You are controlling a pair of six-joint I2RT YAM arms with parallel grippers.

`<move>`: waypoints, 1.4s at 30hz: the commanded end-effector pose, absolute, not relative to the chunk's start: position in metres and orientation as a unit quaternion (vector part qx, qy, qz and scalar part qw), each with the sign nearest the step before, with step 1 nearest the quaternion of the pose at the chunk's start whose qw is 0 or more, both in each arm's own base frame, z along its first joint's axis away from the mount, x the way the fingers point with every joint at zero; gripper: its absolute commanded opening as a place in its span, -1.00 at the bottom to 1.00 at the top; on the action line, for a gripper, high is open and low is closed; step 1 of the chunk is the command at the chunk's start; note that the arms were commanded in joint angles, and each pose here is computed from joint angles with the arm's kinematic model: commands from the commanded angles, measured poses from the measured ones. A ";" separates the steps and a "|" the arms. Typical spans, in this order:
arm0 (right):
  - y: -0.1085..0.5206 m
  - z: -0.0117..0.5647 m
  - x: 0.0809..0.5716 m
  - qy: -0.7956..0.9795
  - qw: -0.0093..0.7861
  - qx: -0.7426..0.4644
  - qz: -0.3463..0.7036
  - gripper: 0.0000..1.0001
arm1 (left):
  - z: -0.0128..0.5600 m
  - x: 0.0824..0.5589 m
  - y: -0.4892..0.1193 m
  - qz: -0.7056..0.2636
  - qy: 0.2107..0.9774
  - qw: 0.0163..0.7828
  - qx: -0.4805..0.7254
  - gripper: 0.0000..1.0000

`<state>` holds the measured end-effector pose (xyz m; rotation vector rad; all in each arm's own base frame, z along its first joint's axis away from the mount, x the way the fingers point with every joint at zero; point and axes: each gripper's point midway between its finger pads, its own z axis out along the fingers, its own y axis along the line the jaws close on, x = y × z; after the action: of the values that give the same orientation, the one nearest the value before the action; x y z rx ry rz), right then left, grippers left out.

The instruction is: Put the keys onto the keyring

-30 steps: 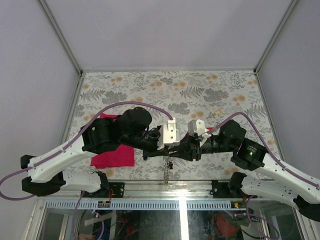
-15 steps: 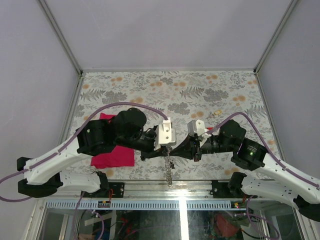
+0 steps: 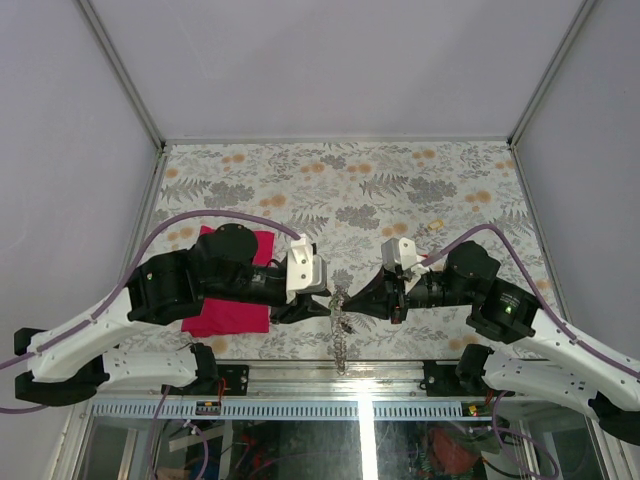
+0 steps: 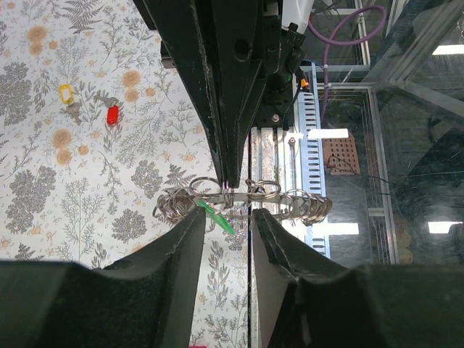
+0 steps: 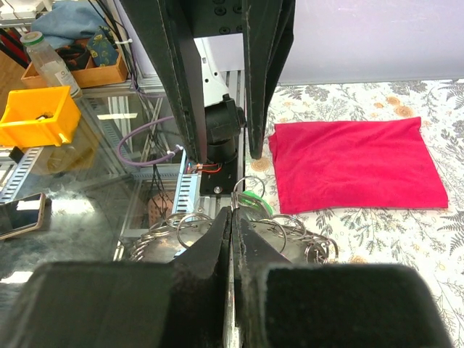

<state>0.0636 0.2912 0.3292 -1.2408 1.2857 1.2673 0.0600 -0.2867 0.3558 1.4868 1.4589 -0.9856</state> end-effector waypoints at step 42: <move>0.276 0.405 0.053 0.446 0.530 -0.469 0.548 -1.00 | 0.363 0.061 -0.305 -0.409 0.552 0.426 0.589 -1.00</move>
<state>0.0539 0.2821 0.3570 -1.2233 1.2147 1.2946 0.0555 -0.3008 0.3490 1.5338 1.4333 -1.0347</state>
